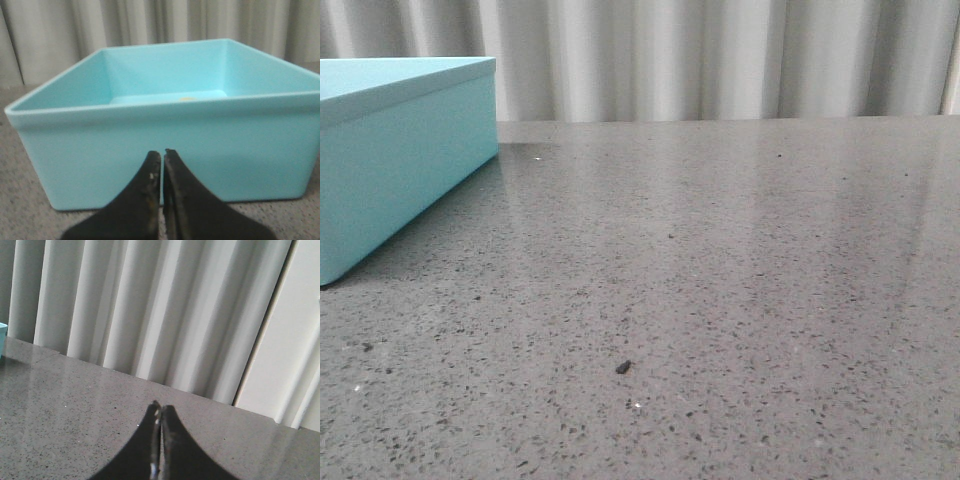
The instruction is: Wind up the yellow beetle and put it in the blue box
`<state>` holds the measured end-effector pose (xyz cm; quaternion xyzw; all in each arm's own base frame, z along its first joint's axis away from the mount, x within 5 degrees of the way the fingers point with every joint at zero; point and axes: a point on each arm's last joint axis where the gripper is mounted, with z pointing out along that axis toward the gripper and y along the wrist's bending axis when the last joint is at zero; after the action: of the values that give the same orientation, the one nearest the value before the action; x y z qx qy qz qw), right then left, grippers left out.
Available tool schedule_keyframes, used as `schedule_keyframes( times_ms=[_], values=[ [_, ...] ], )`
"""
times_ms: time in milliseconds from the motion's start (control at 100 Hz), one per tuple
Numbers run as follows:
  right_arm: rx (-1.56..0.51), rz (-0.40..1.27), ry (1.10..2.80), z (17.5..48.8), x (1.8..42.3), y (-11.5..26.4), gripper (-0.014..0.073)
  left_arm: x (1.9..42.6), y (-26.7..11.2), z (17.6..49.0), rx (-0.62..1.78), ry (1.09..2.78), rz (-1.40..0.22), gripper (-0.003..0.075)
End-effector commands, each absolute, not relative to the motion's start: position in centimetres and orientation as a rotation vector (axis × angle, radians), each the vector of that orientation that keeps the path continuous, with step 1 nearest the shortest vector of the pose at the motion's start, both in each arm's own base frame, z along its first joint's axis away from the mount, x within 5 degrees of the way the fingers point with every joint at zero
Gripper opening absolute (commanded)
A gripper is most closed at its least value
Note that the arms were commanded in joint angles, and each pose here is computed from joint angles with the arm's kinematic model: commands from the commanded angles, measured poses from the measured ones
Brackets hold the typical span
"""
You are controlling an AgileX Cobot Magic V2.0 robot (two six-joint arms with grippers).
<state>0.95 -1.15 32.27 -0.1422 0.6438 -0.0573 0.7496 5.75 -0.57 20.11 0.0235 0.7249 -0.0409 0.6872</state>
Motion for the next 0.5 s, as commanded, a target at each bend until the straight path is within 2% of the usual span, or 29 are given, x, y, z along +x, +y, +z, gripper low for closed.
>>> schedule_keyframes(
  times_ms=[0,110,490],
  values=[
    [-0.309,-0.132,1.298,33.64,0.32,-1.17,-0.0052,5.89,-0.57,19.05,0.003,1.68,-0.133,-0.0021],
    [-0.309,-0.132,1.298,33.64,0.32,-1.17,-0.0052,5.72,-0.66,18.06,0.007,1.79,-0.141,-0.0021],
    [-0.309,-0.132,1.298,33.64,0.32,-1.17,-0.0052,5.67,-0.66,18.11,0.0,1.782,-0.147,-0.0021]
  ],
)
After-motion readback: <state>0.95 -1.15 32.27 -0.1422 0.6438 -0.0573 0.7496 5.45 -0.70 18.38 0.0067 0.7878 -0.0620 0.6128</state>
